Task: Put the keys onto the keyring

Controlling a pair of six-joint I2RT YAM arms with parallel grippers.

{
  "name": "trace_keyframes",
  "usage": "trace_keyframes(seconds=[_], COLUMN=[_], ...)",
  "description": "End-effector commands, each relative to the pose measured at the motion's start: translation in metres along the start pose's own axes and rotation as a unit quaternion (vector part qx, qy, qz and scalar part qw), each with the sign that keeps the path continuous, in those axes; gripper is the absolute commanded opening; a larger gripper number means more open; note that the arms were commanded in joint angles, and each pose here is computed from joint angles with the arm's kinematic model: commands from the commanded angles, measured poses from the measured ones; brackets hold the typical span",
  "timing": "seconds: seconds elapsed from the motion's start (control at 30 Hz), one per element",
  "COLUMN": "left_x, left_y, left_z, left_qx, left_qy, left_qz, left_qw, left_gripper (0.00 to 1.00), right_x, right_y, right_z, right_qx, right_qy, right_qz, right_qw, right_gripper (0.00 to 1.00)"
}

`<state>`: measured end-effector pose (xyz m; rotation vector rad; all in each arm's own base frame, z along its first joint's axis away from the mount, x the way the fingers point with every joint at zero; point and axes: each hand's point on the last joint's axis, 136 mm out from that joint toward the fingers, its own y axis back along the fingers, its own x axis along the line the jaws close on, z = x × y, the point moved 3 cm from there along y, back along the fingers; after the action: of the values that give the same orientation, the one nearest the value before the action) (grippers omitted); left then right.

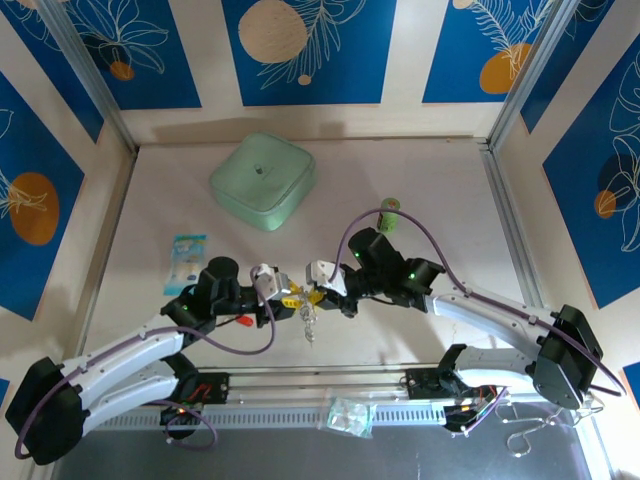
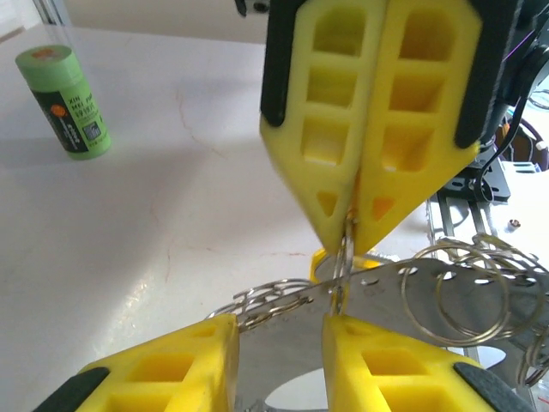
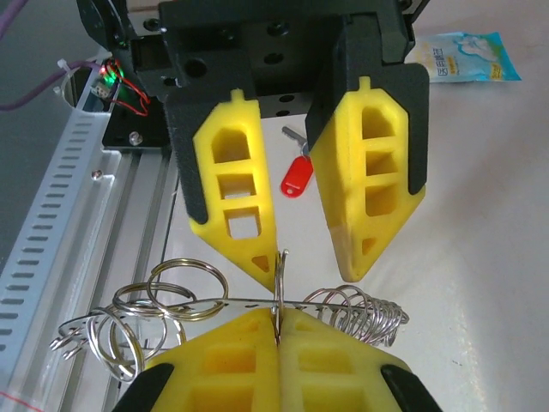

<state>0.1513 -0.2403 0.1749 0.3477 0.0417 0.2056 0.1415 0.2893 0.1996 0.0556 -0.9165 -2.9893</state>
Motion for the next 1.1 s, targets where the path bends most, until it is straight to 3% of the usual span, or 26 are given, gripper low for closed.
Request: trace_keyframes(seconds=[0.0,0.57,0.83,1.07], left_x=[0.001,-0.01,-0.005,-0.017], left_y=[0.001,-0.001,0.006,0.008], left_z=[0.009,0.011,0.005,0.011], left_qx=[0.003,0.009,0.039,0.022], left_qy=[-0.017,-0.02,-0.04,-0.053], left_qz=[0.002,-0.043,-0.011,-0.052], left_qw=[1.0,0.999,0.998,0.997], left_gripper=[0.29,0.33,0.36,0.39], right_x=[0.003,-0.003,-0.003,-0.005], right_y=[0.0,-0.007,-0.002,-0.006], right_z=[0.001,0.007,0.003,0.002], right_qx=[0.014,0.059,0.061,0.069], right_qy=[0.013,0.034,0.038,0.037], right_qz=[0.009,-0.011,-0.023,-0.025], right_qw=[1.0,0.998,0.997,0.997], right_gripper=[0.0,0.0,0.0,0.0])
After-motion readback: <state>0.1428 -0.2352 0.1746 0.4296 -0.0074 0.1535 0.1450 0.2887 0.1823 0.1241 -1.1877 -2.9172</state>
